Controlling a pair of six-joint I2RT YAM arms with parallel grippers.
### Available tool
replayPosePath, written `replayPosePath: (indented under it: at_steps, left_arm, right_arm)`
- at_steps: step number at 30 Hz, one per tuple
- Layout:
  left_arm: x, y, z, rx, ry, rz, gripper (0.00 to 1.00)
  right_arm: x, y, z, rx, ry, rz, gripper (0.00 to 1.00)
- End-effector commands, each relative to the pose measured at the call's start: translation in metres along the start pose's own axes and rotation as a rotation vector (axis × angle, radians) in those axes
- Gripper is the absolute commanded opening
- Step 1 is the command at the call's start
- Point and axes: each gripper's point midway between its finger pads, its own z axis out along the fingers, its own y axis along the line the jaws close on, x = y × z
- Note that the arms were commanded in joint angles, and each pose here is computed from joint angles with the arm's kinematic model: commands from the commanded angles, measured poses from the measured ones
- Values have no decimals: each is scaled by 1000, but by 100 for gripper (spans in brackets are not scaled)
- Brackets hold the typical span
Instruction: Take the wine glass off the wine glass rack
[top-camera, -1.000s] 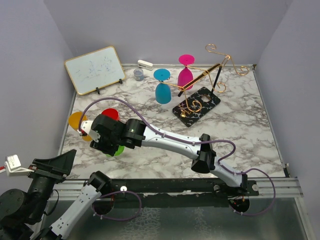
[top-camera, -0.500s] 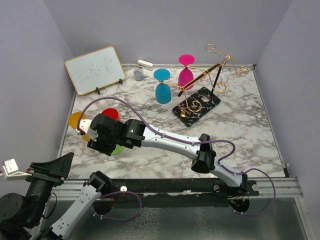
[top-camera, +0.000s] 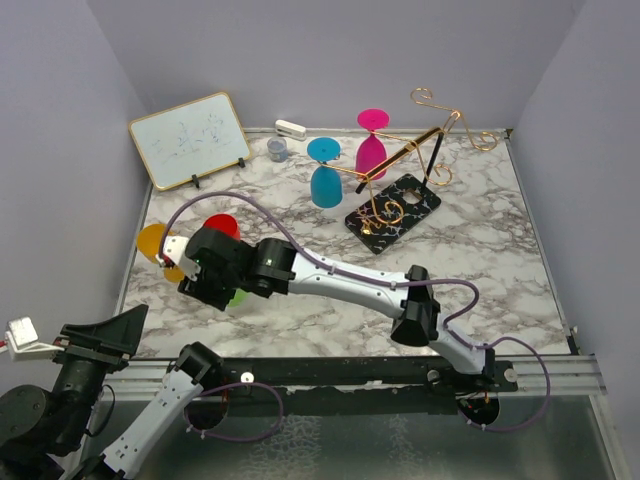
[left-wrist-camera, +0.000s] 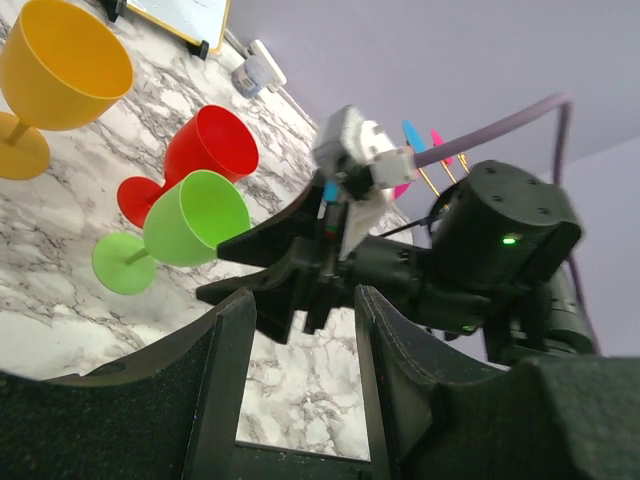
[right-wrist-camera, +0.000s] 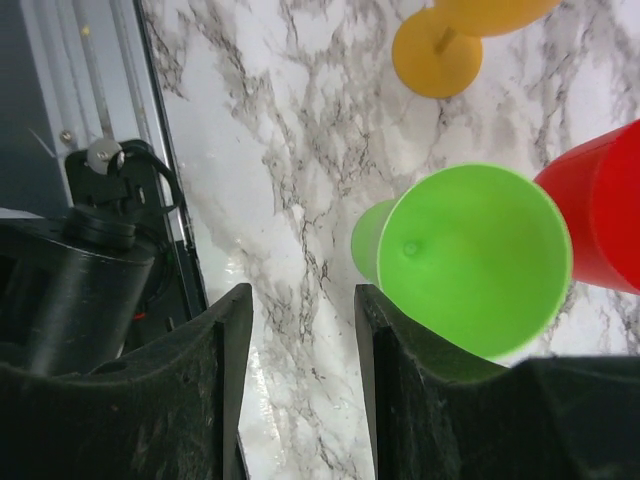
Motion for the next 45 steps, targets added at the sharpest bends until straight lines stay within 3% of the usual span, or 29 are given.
replayPosePath:
  at_steps: [1, 7, 14, 18, 24, 32, 45]
  left_arm:
    - [2, -3, 5, 3, 2, 7, 47]
    - [12, -13, 16, 21, 40, 32, 47]
    - [28, -23, 35, 7, 118, 101, 47]
    - [35, -29, 43, 16, 146, 116, 47]
    - [49, -38, 57, 24, 205, 136, 47]
    - [62, -50, 79, 8, 260, 180, 48]
    - [81, -65, 105, 33, 318, 204, 49]
  right_arm:
    - [-89, -17, -88, 69, -278, 41, 46]
    - [-118, -115, -180, 156, -462, 260, 45]
    - [-60, -273, -268, 290, -564, 616, 42]
    - [-33, -317, -278, 317, -549, 710, 42]
    - [-5, -342, -260, 296, -498, 799, 39]
    - [30, -364, -250, 363, -457, 892, 42]
    - [55, -367, -234, 320, -407, 904, 44]
